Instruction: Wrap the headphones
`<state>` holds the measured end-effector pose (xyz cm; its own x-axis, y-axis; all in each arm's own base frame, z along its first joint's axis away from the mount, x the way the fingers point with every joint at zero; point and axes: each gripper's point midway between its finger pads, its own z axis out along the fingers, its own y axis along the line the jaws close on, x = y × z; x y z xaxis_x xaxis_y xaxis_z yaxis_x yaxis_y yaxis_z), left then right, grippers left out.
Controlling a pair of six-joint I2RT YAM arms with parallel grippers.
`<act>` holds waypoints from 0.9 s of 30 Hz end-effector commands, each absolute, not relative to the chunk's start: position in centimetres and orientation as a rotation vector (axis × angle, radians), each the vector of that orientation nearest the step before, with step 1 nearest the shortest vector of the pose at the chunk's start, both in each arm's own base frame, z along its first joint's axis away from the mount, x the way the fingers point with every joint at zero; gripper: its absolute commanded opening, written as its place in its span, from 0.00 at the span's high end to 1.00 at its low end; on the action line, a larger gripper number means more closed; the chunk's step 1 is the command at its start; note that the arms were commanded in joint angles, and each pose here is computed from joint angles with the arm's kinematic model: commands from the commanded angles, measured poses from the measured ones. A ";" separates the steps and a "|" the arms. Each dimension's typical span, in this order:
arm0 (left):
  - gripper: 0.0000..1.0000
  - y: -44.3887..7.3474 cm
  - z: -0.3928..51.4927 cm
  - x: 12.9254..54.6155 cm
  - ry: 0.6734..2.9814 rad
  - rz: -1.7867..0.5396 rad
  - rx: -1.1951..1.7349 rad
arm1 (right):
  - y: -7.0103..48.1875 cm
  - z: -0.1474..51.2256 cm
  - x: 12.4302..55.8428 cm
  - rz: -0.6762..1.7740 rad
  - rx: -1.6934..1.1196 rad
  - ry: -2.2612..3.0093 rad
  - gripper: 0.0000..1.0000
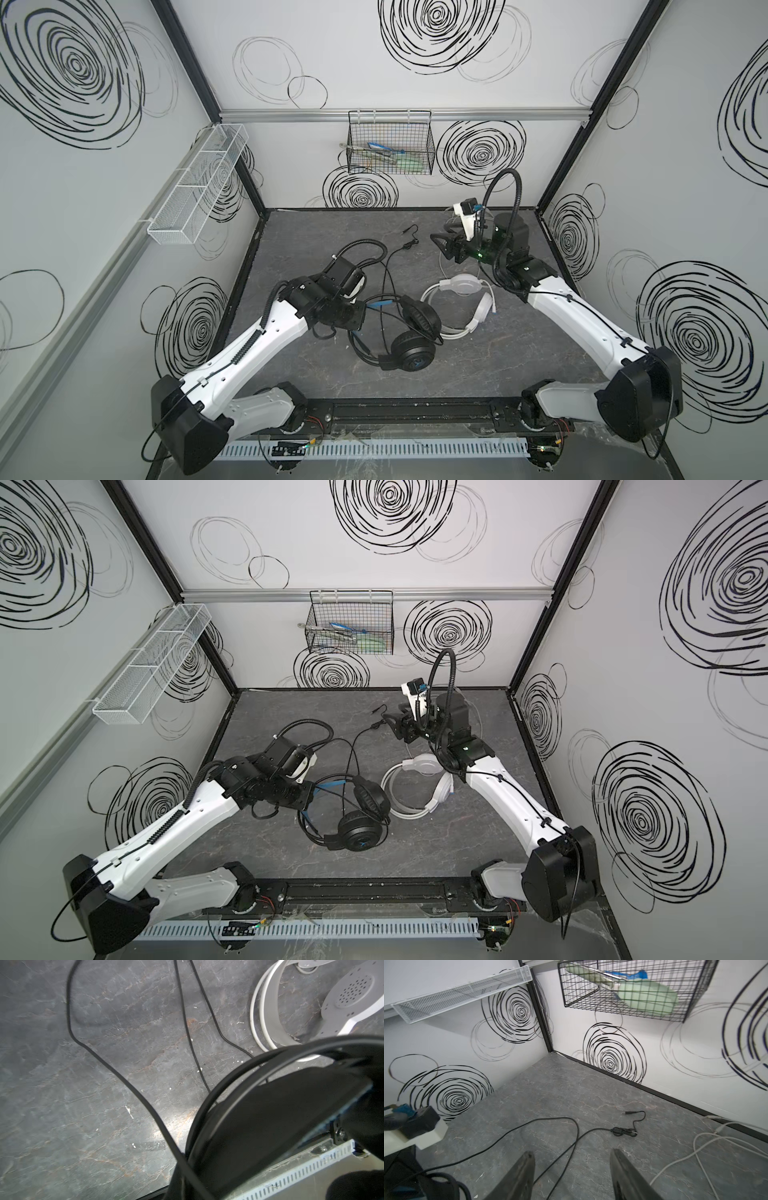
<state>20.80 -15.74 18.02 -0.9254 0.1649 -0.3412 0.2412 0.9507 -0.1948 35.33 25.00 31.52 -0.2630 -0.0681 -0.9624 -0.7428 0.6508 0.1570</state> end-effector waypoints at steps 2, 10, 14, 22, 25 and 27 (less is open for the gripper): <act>1.00 -15.9 21.6 23.1 2.643 -0.221 0.425 | 26.2 33.5 33.6 0.811 -0.735 1.650 0.37; 1.00 -23.5 28.3 20.6 2.335 -0.456 0.846 | 26.6 33.5 33.0 0.862 -0.752 1.644 0.32; 1.00 -25.0 31.3 19.0 2.257 -0.611 0.892 | 25.9 33.9 33.4 0.867 -0.738 1.633 0.22; 1.00 -26.1 37.3 17.9 2.206 -0.773 0.873 | 26.2 33.9 32.4 0.959 -0.760 1.615 0.14; 1.00 -26.8 38.9 17.9 2.195 -0.819 0.858 | 26.1 33.2 31.0 1.014 -0.763 1.617 0.13; 1.00 -27.1 39.6 18.0 2.189 -0.836 0.853 | 26.3 32.6 29.9 1.048 -0.781 1.617 0.13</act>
